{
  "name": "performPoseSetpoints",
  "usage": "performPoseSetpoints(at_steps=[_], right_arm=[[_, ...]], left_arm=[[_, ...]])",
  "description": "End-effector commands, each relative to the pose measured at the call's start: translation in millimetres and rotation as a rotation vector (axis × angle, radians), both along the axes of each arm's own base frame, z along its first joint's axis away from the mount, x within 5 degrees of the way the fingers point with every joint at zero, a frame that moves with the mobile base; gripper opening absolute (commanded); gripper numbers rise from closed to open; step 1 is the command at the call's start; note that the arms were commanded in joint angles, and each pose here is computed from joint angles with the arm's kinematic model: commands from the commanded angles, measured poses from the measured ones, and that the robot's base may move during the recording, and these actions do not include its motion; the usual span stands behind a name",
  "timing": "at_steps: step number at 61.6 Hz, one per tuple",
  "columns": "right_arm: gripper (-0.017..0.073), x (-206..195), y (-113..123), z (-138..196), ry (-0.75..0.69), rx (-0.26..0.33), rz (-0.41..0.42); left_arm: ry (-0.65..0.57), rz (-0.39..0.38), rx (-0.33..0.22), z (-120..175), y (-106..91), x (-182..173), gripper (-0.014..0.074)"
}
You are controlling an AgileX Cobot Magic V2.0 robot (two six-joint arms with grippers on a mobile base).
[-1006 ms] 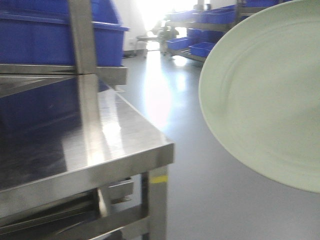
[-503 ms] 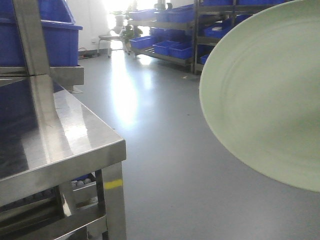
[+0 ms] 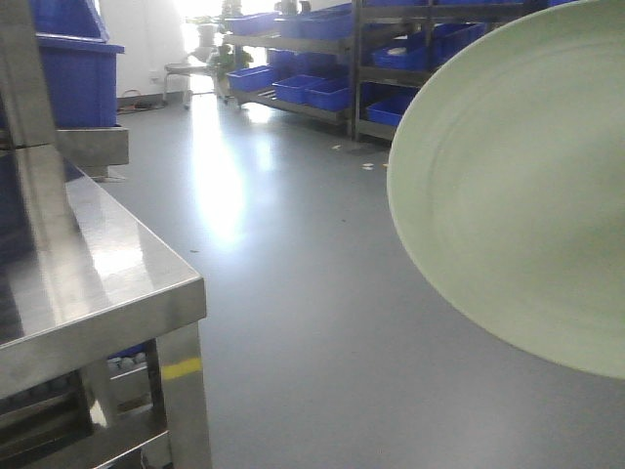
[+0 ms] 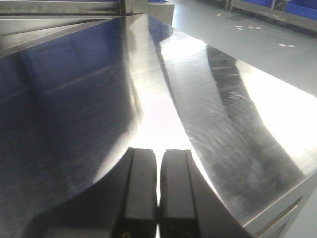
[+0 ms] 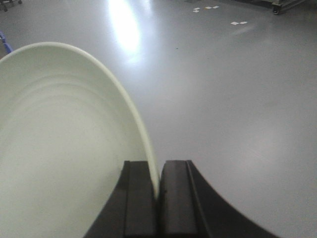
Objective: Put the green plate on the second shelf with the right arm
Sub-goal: 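Drive the base to the blue-bin shelf holding the plate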
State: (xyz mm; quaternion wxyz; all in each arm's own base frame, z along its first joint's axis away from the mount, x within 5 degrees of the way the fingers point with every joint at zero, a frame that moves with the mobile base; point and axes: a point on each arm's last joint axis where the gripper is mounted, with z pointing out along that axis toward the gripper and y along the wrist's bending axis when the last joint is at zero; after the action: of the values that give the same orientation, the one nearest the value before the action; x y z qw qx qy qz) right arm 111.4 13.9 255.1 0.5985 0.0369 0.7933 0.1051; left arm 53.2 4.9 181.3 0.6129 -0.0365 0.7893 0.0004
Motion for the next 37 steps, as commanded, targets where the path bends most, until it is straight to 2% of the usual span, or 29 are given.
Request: performPoseSetpoints(at_steps=[1, 37], right_arm=[[0.0057, 2.9, -1.6, 20.3, -0.136, 0.017, -0.020], [0.0057, 2.9, -1.6, 20.3, -0.136, 0.017, -0.020]], left_arm=[[-0.056, -0.018, 0.004, -3.5, -1.3, 1.0, 0.0124], [-0.056, -0.018, 0.004, -3.5, -1.3, 1.0, 0.0124]])
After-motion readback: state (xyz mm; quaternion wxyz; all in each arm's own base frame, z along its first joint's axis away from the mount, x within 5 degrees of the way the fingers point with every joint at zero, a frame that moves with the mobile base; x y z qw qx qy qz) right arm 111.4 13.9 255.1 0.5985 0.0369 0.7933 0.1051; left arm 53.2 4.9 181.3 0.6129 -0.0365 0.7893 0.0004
